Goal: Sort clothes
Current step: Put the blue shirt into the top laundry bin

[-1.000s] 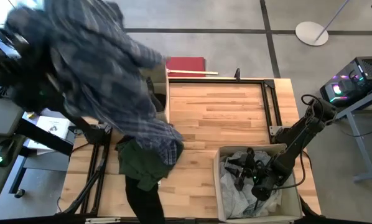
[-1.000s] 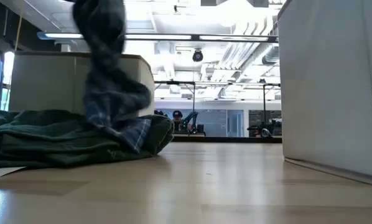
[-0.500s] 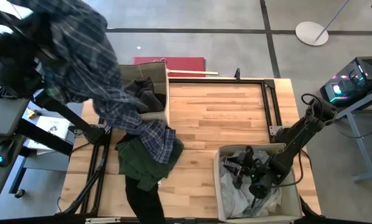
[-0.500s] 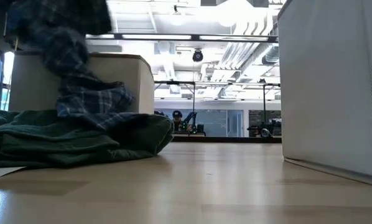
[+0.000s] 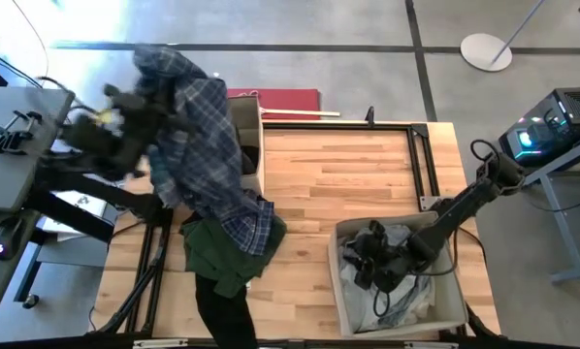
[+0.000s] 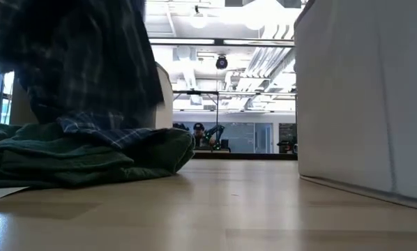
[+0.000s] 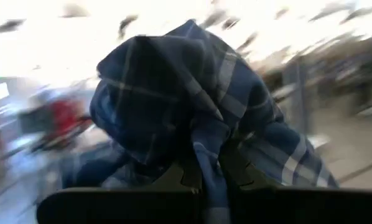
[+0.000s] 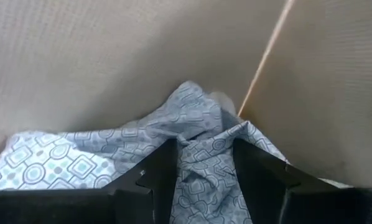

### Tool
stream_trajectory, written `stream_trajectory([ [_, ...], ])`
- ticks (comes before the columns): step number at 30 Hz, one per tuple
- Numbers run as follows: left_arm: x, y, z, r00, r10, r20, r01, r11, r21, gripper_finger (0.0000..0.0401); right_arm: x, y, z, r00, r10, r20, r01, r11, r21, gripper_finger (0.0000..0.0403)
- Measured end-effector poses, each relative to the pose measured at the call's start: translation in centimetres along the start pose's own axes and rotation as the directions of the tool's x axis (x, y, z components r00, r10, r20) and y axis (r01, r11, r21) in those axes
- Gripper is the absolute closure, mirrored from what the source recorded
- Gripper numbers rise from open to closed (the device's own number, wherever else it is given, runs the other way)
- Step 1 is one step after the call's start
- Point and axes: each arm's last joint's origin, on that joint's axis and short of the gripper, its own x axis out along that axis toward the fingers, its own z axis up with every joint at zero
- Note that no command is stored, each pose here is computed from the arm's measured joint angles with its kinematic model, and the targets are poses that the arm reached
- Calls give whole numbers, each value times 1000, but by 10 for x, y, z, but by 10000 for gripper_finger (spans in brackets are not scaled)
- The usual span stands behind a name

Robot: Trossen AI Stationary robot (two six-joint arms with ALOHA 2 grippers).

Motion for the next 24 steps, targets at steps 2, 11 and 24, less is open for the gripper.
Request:
stream_trajectory([
  [2, 10, -7, -24, 995, 83, -60, -80, 996, 40, 400, 2, -1, 3, 999, 24, -21, -25, 999, -42, 251],
  [11, 73, -18, -127, 890, -64, -451, 81, 997, 17, 401, 14, -12, 14, 998, 27, -65, -39, 980, -195, 252],
  [24, 113, -39, -264, 212, -134, -968, 265, 961, -75, 380, 24, -25, 25, 998, -16, -66, 5, 985, -171, 251],
])
